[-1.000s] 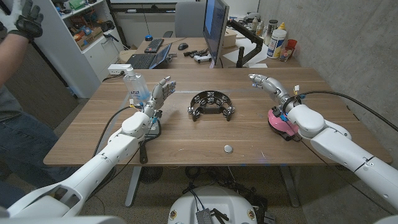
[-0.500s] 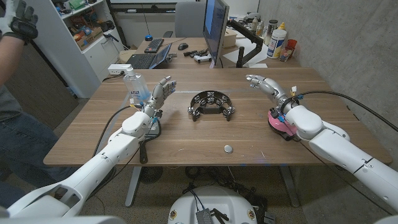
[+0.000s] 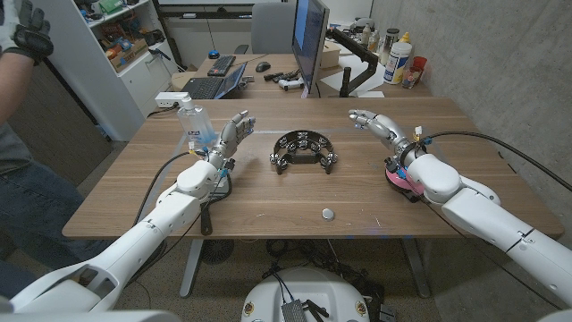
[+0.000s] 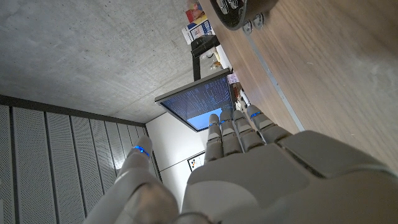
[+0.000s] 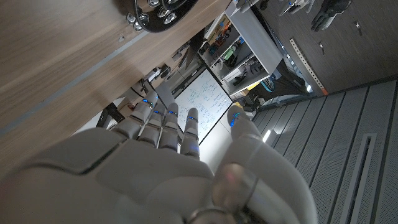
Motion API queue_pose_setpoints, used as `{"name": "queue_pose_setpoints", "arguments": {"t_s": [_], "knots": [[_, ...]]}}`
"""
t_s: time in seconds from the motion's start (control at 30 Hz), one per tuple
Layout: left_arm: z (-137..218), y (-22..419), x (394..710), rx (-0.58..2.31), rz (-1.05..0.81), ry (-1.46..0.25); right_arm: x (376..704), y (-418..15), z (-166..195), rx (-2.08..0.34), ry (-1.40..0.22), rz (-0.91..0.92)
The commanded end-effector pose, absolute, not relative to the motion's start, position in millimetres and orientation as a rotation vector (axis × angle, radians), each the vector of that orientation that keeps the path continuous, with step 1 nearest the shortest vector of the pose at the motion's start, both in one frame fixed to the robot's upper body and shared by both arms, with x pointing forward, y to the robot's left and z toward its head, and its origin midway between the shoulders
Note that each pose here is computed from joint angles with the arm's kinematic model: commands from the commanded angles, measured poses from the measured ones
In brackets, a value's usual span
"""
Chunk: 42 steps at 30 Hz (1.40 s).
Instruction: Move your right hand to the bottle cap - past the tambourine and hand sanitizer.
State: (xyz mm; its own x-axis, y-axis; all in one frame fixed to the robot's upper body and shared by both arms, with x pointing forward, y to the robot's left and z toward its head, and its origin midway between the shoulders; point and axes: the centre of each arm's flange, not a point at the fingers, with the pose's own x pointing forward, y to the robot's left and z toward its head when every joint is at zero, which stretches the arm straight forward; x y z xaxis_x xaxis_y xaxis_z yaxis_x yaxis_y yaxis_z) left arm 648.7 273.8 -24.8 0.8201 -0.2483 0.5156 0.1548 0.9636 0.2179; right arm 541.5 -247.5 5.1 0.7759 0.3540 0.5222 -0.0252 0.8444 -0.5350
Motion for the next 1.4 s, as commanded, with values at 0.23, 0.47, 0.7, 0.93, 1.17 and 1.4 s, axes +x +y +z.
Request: {"name": "queue_pose_setpoints", "arguments": {"t_s": [0.23, 0.47, 0.7, 0.93, 1.17, 1.4], "knots": [[-25, 270, 649, 0.178, -0.214, -0.568, 533, -239, -2, -0.576, -0.696, 0.213], [-24, 267, 648, 0.18, -0.219, -0.571, 529, -235, -8, -0.583, -0.691, 0.209], [-24, 267, 647, 0.181, -0.221, -0.572, 526, -230, -10, -0.605, -0.682, 0.206], [-22, 266, 645, 0.184, -0.226, -0.578, 524, -224, -10, -0.633, -0.677, 0.211], [-22, 267, 644, 0.19, -0.229, -0.577, 523, -219, -13, -0.636, -0.687, 0.219], [-24, 269, 643, 0.195, -0.23, -0.576, 518, -213, -16, -0.66, -0.681, 0.208]]}}
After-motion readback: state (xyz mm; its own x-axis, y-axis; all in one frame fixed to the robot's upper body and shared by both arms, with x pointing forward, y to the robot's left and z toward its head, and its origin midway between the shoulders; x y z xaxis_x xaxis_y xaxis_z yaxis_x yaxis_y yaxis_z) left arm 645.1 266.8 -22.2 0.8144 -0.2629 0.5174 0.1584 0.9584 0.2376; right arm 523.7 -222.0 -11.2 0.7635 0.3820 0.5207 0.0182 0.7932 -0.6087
